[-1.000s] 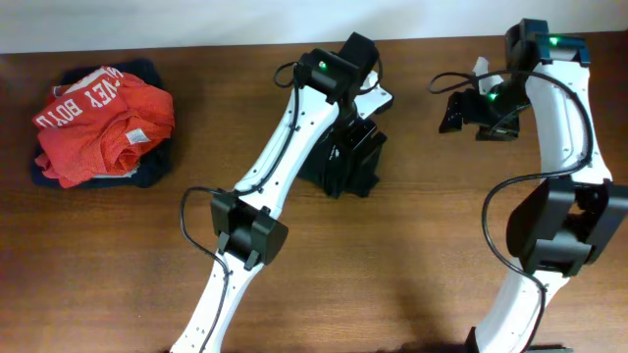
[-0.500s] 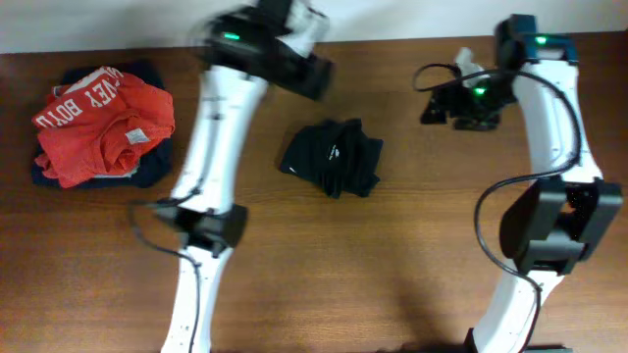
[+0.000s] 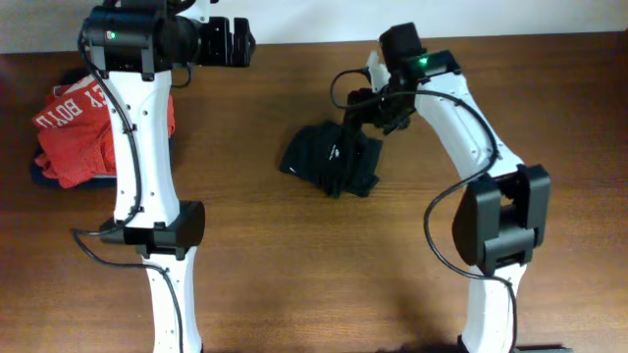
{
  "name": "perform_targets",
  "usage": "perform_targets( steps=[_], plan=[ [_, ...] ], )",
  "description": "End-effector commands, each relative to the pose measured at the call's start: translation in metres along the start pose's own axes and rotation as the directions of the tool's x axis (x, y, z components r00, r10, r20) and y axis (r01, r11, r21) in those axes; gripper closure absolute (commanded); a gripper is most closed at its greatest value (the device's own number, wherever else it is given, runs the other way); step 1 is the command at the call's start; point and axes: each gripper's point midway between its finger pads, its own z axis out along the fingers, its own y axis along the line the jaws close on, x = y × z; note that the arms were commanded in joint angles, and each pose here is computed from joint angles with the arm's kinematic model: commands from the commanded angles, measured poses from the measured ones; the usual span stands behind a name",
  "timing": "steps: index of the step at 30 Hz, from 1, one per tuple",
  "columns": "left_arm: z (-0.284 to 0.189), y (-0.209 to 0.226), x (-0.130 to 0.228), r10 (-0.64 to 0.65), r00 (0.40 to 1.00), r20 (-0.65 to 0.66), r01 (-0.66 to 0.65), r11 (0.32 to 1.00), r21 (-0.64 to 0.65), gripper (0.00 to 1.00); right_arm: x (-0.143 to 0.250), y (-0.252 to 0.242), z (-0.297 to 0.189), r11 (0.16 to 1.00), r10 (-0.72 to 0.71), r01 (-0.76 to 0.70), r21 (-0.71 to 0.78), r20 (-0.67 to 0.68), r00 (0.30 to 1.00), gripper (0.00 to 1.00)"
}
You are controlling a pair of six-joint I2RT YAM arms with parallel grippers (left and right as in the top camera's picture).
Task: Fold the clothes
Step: 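Release the bundled shirt and press it down with the right gripper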
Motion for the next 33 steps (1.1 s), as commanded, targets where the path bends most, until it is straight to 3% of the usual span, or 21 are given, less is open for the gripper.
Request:
perform_targets(
  steps=[1, 7, 20, 33],
  plan=[
    [0.003, -0.002, 0.002, -0.008, 1.0, -0.009, 0.009, 1.0, 0.015, 0.01, 0.002, -0.012, 0.017, 0.998, 0.041, -0.04, 0.043, -0.016, 0.999, 0.35],
    [0.003, -0.002, 0.001, -0.007, 1.0, -0.008, 0.007, 1.0, 0.016, 0.01, 0.003, -0.018, 0.019, 0.997, 0.041, -0.04, 0.068, -0.016, 0.999, 0.42],
    [0.003, -0.002, 0.002, -0.008, 1.0, -0.009, 0.008, 1.0, 0.014, 0.01, 0.01, -0.023, 0.03, 0.996, 0.047, -0.044, 0.073, -0.033, 0.998, 0.95],
    [0.01, 0.001, 0.007, -0.015, 0.999, -0.038, 0.015, 1.0, 0.01, 0.01, 0.001, -0.068, 0.016, 0.991, 0.088, -0.087, 0.104, -0.01, 0.996, 0.96]
  ],
)
